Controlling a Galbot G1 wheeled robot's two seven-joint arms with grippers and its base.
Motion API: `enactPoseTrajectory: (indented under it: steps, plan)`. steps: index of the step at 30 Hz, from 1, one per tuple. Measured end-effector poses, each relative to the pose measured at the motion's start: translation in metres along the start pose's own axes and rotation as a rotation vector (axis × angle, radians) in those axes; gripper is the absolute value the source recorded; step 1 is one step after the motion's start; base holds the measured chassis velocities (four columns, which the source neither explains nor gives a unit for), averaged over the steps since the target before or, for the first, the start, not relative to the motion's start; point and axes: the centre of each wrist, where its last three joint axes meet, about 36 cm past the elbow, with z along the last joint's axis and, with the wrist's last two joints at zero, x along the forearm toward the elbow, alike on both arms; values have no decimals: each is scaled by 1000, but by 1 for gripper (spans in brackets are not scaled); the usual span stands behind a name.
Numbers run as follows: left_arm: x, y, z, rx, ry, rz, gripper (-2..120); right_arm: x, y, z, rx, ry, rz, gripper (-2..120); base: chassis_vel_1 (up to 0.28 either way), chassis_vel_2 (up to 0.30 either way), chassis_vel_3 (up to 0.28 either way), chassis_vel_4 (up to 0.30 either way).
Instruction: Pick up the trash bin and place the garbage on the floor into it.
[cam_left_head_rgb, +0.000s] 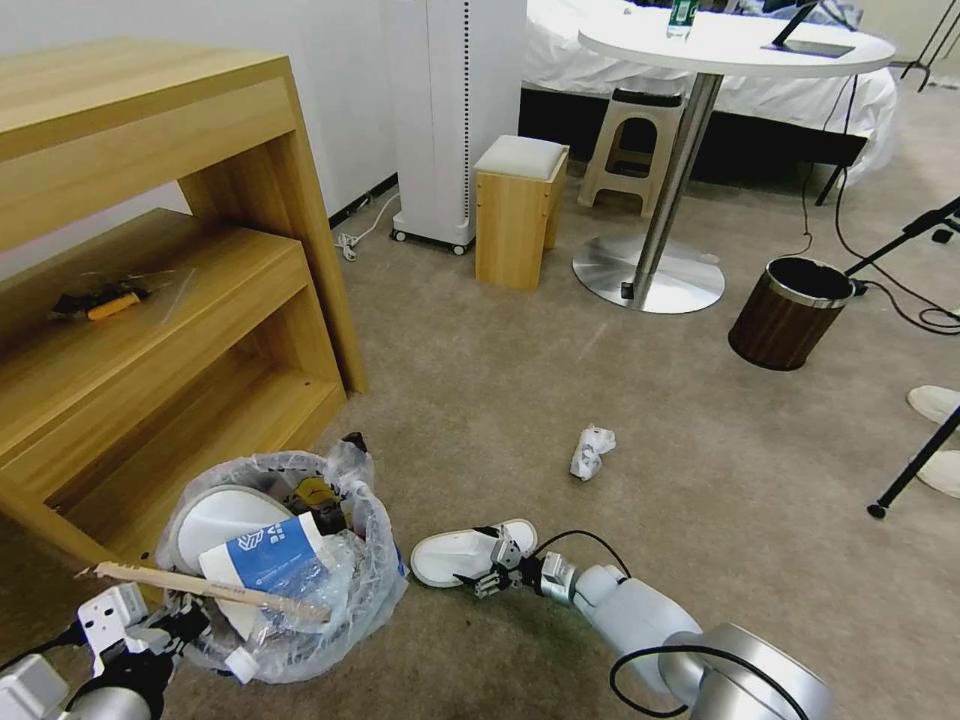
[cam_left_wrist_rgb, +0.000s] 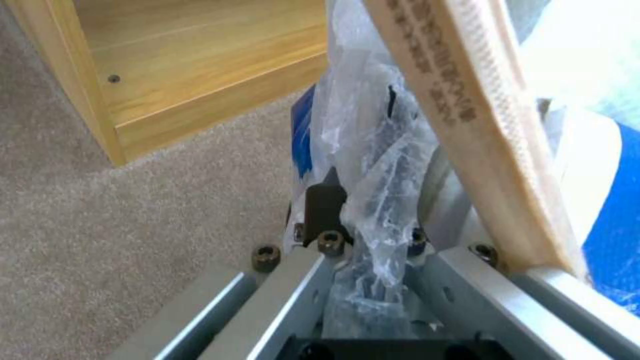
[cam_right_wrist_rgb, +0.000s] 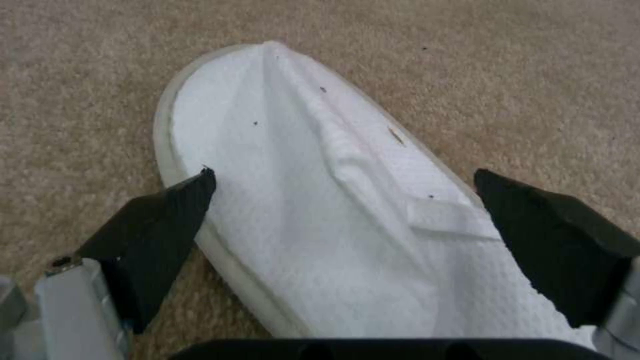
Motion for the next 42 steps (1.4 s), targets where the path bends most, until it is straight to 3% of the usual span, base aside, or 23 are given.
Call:
enactPoseTrajectory:
  steps: [29, 40, 42]
  plan:
    - [4, 0, -1, 2, -3, -9, 0, -20, 8, -9, 19, 38, 13, 88, 0, 0, 0, 0]
    - [3, -2, -2, 5, -13, -2, 0, -15, 7, -5, 30, 20, 12, 43, 0, 0, 0, 0]
    - [3, -2, -1, 6, -12, -1, 0, -14, 7, -5, 32, 19, 13, 40, 0, 0, 0, 0]
